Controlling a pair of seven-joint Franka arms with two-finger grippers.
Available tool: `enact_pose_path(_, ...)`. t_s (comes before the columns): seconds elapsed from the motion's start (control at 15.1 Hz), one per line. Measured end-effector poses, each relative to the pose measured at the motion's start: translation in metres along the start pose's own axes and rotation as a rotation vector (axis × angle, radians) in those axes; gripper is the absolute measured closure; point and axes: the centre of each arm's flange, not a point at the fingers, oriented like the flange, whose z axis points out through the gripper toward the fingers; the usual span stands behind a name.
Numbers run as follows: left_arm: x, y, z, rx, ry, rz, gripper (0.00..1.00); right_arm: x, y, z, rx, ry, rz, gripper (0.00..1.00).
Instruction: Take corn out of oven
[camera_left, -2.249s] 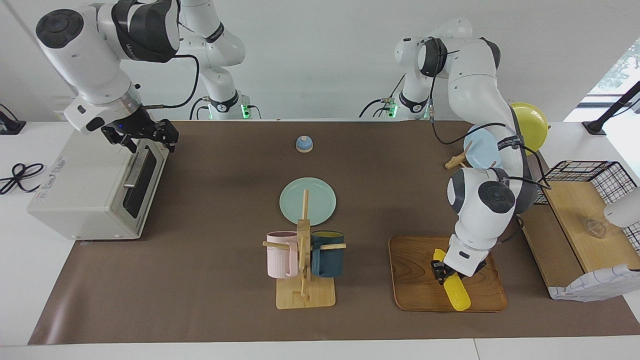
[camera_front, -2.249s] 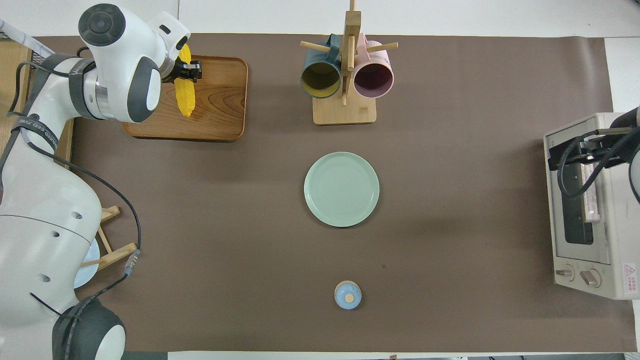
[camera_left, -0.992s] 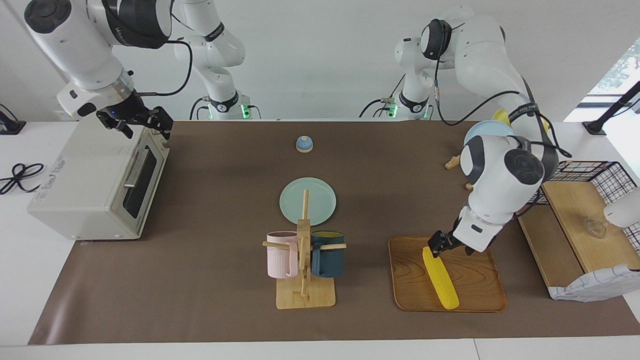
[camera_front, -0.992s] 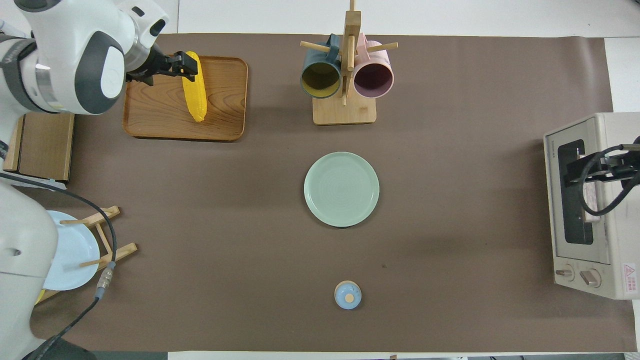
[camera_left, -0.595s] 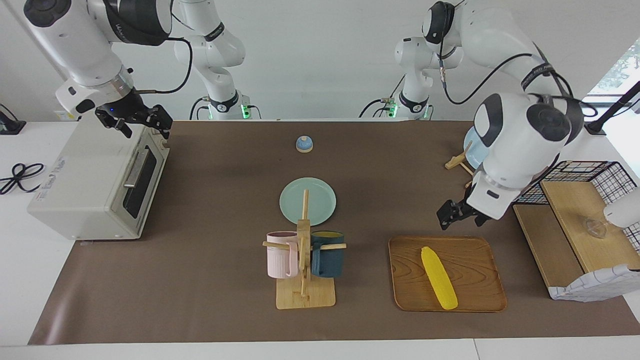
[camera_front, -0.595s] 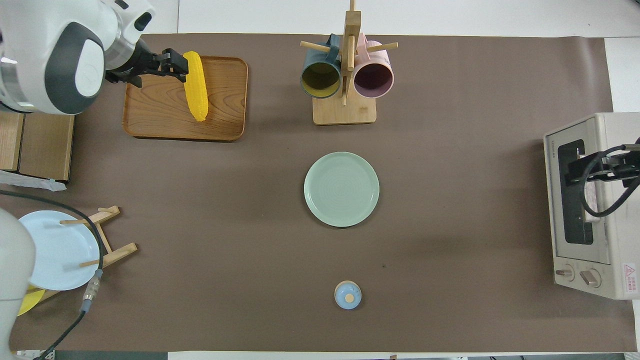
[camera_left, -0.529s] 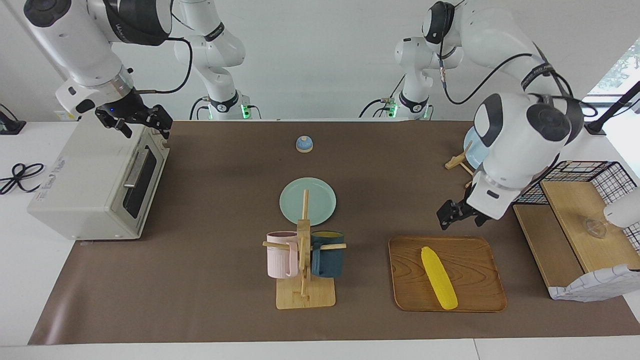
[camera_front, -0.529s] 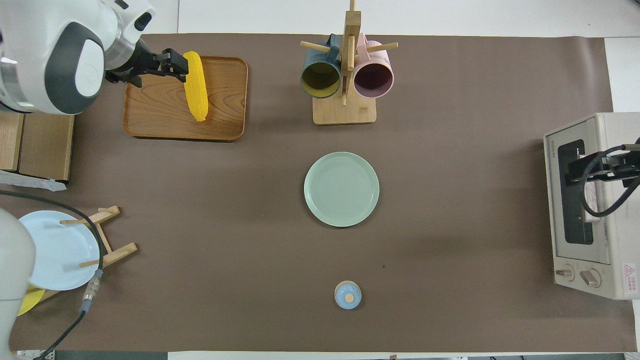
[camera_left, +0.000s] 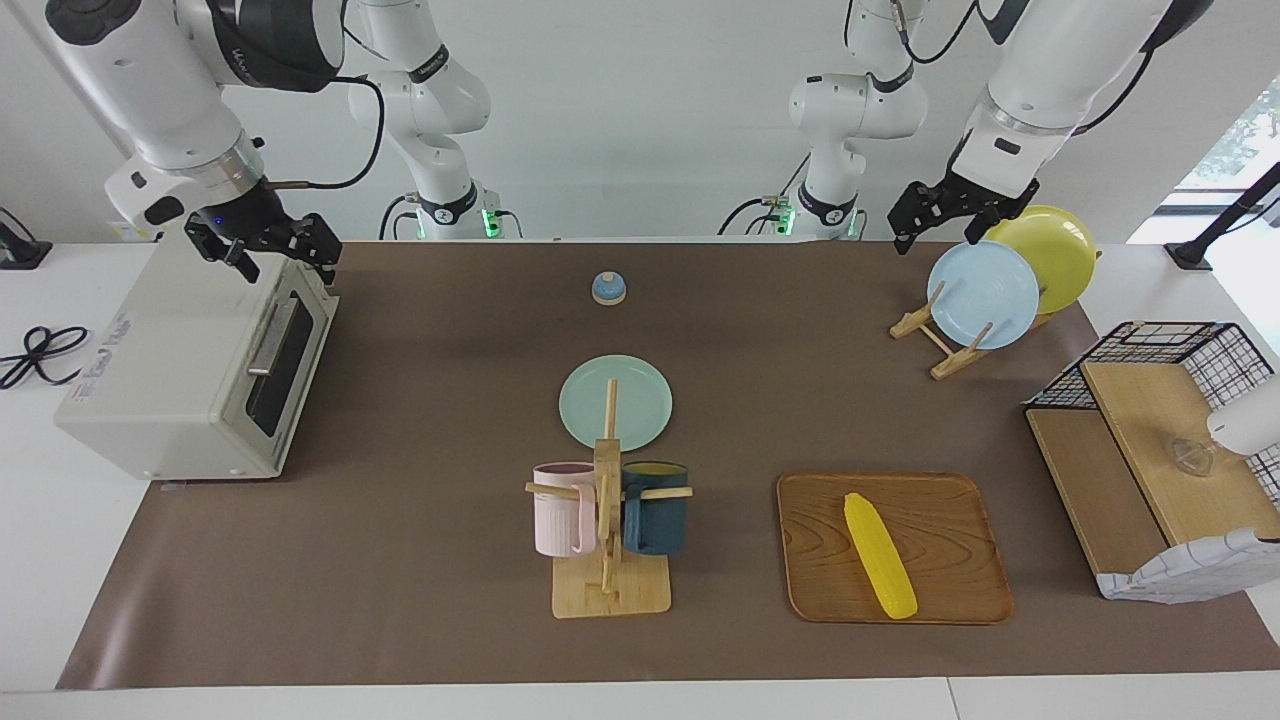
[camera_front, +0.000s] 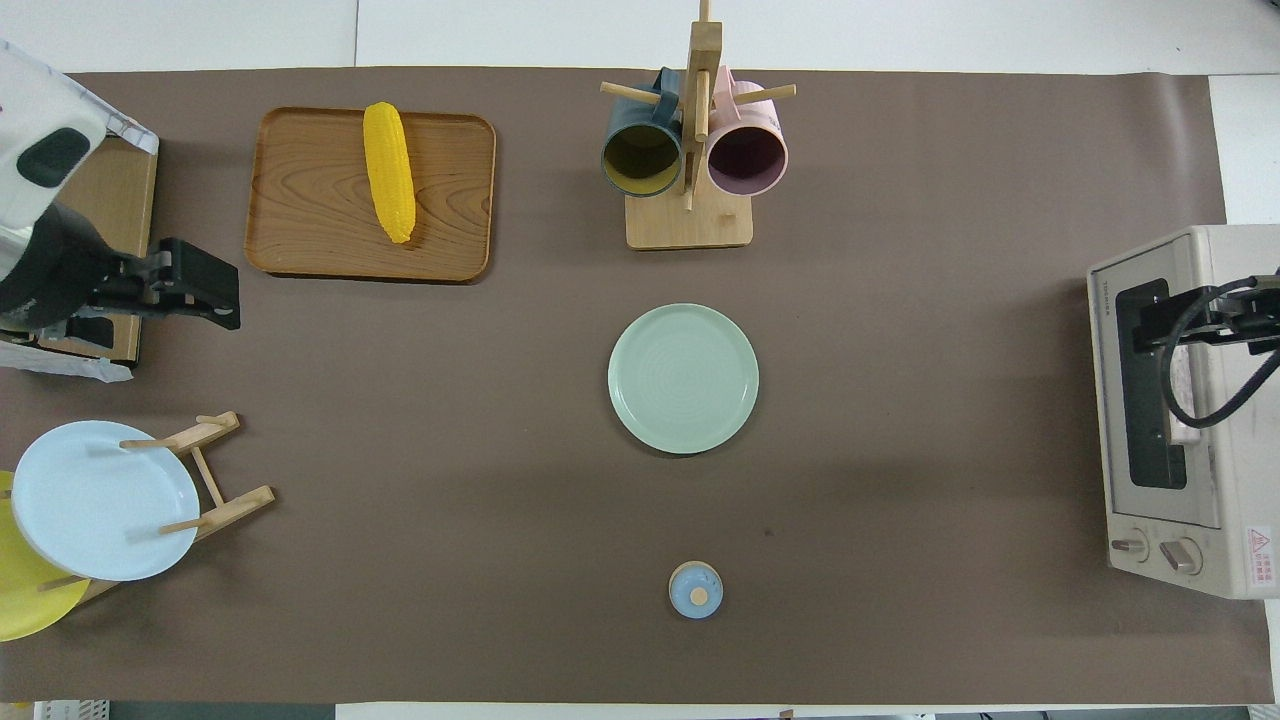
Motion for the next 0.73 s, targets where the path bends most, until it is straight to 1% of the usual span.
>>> enact_pose_path(0.13,0.001,-0.001,0.011,-0.004,0.024,-0.003,0.00,0.000,-0.001,0.000,0.000,0.001,-0.002,0.00)
enact_pose_path(0.33,0.006,0.008,0.016,-0.013,0.066,0.014,0.00,0.000,-0.001,-0.001,0.000,0.004,-0.002,0.00)
enact_pose_path(0.6,0.002,0.016,0.013,-0.012,0.068,0.030,0.00,0.000,-0.002,-0.007,-0.001,0.014,-0.004,0.00)
enact_pose_path(0.73,0.001,0.015,0.012,-0.010,0.062,0.029,0.00,-0.006,-0.004,-0.016,-0.001,0.009,-0.006,0.00)
